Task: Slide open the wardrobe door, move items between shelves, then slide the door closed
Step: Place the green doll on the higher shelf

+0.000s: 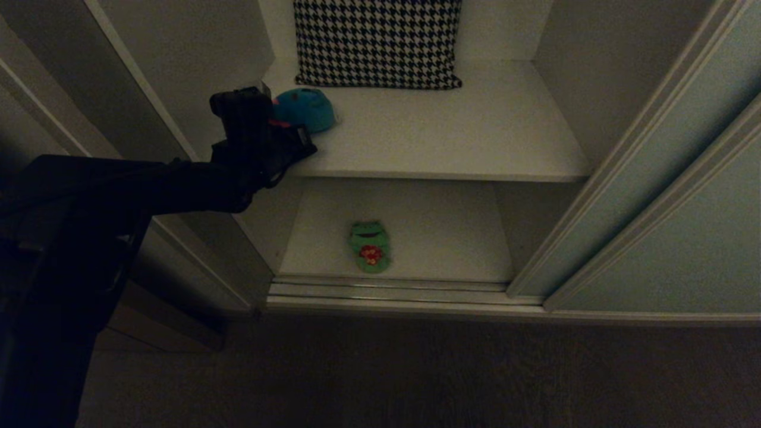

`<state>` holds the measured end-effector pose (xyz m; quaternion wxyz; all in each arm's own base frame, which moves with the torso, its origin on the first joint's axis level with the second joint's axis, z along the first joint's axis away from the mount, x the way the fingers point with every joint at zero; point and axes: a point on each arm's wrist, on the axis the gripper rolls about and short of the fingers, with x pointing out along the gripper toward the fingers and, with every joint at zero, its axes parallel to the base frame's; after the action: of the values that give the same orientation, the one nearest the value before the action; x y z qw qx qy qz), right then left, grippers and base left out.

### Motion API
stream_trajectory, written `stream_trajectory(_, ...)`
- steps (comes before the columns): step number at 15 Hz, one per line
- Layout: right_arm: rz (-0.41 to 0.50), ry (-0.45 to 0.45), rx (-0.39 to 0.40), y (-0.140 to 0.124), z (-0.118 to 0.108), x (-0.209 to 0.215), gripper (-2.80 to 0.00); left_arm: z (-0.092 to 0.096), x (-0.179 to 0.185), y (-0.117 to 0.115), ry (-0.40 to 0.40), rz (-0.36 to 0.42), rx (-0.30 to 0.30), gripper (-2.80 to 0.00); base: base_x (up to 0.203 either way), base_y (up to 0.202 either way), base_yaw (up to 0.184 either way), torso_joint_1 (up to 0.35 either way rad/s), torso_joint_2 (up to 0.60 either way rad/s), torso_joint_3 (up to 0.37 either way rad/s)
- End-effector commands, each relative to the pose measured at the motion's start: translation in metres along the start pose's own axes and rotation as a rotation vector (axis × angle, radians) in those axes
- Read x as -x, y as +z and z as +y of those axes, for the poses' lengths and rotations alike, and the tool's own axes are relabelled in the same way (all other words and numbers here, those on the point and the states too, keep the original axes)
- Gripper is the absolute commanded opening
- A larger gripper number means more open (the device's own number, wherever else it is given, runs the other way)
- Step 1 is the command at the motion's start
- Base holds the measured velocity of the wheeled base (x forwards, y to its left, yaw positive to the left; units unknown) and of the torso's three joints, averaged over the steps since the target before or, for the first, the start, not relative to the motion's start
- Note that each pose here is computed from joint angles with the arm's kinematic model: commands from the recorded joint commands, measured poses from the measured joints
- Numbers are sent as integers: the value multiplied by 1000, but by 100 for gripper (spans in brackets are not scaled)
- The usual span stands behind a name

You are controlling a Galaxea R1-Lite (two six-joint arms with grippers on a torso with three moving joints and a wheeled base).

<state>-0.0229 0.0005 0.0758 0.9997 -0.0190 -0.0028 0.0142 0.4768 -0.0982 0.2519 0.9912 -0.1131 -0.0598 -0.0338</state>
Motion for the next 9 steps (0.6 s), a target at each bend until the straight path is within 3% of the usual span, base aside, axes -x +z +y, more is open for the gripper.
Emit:
stream_trajectory(1, -3, 1, 1, 0, 0, 0, -280, 4, -6, -5, 6, -67, 4, -280, 0, 0, 0, 0, 0, 0)
stream_trajectory(5, -3, 1, 1, 0, 0, 0, -280, 0, 3, 20, -17, -181, 16, -280, 0, 0, 0, 0, 0, 0)
stream_trajectory(9, -3, 1, 1, 0, 0, 0, -280, -8, 42, 47, -39, -94, -29, -280, 0, 0, 0, 0, 0, 0)
